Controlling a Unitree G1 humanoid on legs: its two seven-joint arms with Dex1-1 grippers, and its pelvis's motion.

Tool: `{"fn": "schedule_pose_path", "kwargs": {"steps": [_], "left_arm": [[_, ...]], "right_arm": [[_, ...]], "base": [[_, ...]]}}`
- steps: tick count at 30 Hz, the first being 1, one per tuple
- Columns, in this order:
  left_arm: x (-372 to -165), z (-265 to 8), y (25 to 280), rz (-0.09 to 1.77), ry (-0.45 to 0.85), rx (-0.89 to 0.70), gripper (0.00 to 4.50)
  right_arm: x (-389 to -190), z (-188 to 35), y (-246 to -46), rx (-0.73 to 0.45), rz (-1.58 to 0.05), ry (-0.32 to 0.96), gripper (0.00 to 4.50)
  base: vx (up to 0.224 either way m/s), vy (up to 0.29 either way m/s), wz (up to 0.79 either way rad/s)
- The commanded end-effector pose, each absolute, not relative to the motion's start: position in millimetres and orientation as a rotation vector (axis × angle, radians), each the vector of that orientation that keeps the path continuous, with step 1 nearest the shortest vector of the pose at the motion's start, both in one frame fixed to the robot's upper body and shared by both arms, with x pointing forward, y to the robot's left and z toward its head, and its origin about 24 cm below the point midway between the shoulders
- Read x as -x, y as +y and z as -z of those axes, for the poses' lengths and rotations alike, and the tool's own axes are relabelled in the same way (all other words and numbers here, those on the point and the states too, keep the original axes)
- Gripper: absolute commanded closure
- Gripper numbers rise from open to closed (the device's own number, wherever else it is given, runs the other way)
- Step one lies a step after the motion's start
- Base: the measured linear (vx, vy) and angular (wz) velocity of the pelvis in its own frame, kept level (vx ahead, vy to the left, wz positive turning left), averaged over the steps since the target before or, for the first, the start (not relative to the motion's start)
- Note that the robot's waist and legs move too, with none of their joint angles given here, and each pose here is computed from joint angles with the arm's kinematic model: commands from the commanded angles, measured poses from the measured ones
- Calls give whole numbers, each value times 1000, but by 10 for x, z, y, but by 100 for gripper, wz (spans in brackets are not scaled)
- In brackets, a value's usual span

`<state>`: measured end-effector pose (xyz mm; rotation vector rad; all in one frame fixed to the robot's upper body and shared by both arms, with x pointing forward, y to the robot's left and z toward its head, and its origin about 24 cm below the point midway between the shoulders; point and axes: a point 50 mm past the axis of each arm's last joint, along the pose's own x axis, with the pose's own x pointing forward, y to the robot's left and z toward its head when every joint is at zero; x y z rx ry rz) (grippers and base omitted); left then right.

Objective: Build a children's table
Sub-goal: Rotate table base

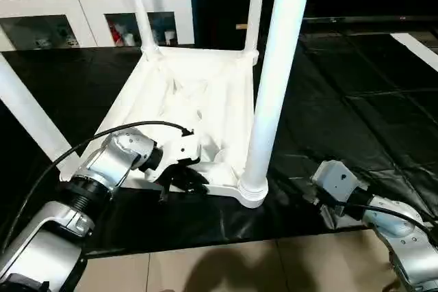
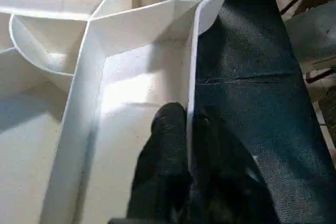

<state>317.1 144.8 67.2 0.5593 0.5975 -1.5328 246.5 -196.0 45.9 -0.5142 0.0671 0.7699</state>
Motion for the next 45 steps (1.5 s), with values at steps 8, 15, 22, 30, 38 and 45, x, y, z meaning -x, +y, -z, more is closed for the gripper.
{"fn": "schedule_pose_path", "kwargs": {"steps": [8,15,22,30,38,45], "left_arm": [[-3222,-614,1507,1383,602,-463,444],[-3211,-572,1546,1279,593,-397,444],[-3227,-622,1640,1105,543,-290,444],[-3057,-648,1643,1267,508,-370,444],[-2925,-630,1547,1498,538,-416,444],[-2950,-634,1465,1605,506,-500,444]], "right_arm": [[-2502,-521,-1974,509,-756,51,0],[-2549,-573,-1960,431,-723,24,0],[-2665,-674,-1928,301,-696,-2,0],[-2742,-710,-1835,117,-760,16,0],[-2656,-687,-1737,-39,-1028,118,0],[-2639,-719,-1675,-29,-1216,210,0]], "base": [[0,0,0],[0,0,0],[0,0,0],[0,0,0],[0,0,0],[0,0,0]]}}
